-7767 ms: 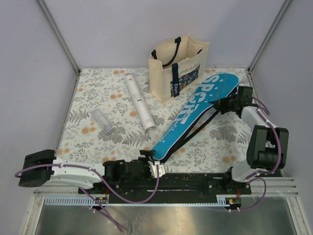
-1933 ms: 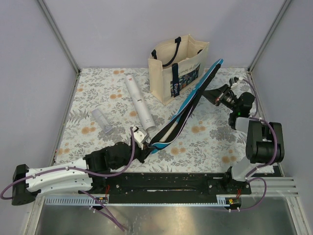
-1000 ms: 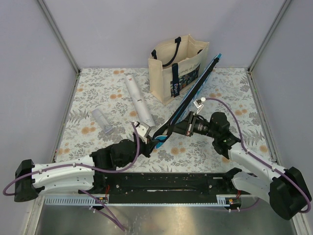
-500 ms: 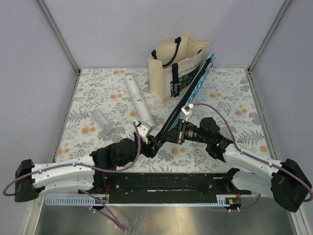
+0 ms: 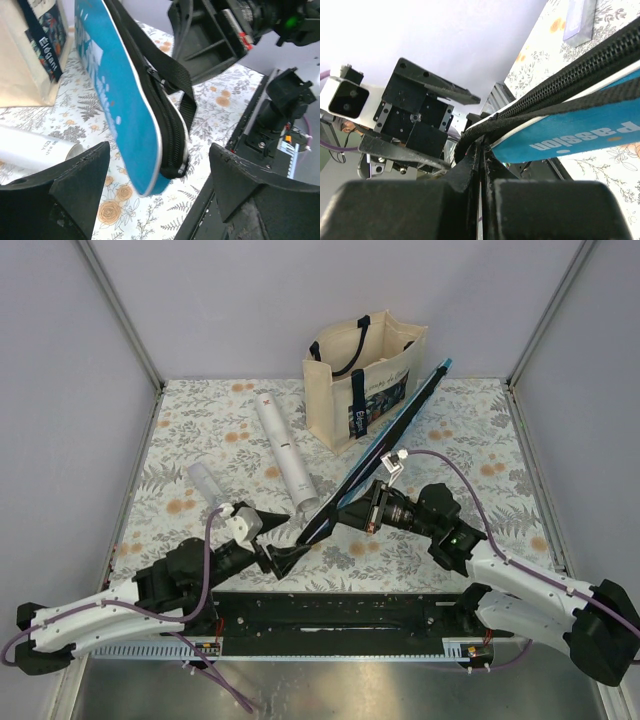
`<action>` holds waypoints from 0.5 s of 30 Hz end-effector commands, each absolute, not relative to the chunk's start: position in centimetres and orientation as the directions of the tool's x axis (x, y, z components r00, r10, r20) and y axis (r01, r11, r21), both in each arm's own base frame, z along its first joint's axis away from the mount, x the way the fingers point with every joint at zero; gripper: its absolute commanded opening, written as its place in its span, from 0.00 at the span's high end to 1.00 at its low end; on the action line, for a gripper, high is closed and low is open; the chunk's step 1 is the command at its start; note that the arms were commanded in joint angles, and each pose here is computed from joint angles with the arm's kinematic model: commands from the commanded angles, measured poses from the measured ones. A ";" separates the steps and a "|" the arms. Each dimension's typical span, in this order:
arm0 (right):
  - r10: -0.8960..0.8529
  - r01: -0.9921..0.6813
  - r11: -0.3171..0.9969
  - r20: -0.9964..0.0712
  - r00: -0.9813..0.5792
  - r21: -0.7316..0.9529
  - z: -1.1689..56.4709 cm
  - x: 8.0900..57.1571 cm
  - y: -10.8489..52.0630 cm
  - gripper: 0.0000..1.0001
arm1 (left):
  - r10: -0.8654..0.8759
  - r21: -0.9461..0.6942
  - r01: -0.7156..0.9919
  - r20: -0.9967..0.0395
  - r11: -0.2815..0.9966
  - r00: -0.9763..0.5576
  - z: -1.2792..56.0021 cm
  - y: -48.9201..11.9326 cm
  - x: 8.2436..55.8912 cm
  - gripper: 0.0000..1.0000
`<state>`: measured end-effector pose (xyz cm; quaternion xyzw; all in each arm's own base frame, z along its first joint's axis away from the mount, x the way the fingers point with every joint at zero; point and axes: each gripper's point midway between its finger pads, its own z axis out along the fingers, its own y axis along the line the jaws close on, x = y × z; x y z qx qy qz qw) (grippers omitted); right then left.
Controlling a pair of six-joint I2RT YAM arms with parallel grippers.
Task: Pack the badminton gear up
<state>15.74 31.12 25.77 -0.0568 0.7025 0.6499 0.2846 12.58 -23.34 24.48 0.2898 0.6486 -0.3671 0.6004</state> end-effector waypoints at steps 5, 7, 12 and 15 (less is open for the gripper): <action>0.427 -0.538 0.083 -0.518 -0.741 0.839 32.5 17.2 30.9 1.00 | -0.010 -0.104 0.890 -0.994 0.444 -0.112 21.9 -24.2 10.4 0.18; 0.433 -0.543 0.073 -0.517 -0.738 0.836 33.1 17.0 30.7 1.00 | 0.009 -0.089 0.890 -0.995 0.448 -0.104 21.5 -24.3 10.5 0.19; 0.425 -0.543 0.059 -0.513 -0.745 0.837 33.6 16.5 30.5 1.00 | 0.063 -0.015 0.848 -0.996 0.530 -0.057 21.2 -23.9 12.4 0.20; 0.422 -0.539 0.047 -0.506 -0.752 0.841 33.7 16.2 30.4 1.00 | 0.093 0.039 0.836 -0.996 0.548 -0.015 21.2 -23.9 13.1 0.20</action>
